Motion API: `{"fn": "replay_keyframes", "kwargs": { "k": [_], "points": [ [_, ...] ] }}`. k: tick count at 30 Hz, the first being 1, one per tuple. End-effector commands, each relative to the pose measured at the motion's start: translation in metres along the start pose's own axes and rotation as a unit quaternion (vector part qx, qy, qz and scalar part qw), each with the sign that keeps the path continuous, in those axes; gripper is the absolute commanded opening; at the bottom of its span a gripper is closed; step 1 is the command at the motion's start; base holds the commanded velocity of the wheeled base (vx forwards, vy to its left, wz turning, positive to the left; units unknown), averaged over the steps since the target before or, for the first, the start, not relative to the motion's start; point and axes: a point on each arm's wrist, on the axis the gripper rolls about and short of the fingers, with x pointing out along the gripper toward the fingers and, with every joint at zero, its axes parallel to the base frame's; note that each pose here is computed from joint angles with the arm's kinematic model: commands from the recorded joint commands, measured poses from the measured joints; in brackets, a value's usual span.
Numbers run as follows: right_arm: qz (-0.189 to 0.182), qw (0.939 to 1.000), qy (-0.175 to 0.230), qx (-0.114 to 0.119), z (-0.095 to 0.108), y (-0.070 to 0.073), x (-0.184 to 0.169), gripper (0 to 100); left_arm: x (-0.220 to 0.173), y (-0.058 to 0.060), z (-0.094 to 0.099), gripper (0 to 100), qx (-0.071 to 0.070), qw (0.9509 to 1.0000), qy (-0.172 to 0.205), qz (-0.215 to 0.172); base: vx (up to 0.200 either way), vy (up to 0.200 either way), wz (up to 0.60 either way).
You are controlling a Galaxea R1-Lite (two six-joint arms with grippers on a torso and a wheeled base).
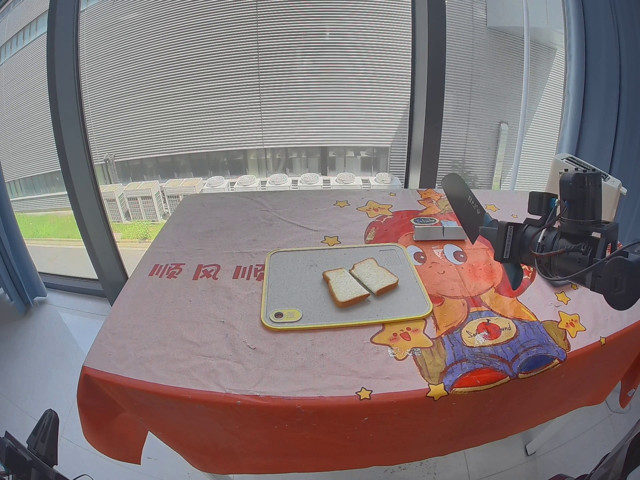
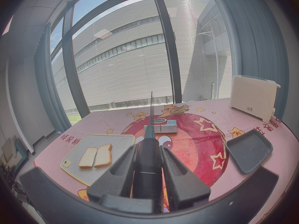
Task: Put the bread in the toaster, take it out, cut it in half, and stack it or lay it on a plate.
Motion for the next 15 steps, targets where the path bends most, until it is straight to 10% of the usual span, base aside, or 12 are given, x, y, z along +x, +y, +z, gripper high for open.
{"fn": "replay_keyframes", "kwargs": {
  "k": [1, 15],
  "points": [
    [-0.001, 1.0000, 0.000, 0.000, -0.0001, -0.0003, 0.0004, 0, 0.0001, -0.0001, -0.0053, 0, 0.000, 1.0000, 0.001, 0.000, 0.000, 0.000, 0.00],
    [-0.001, 1.0000, -0.001, 0.002, 0.0005, -0.0011, 0.0004, 0, 0.0001, -0.0001, -0.0053, 0, 0.000, 1.0000, 0.001, 0.000, 0.000, 0.000, 0.00]
  ]
}}
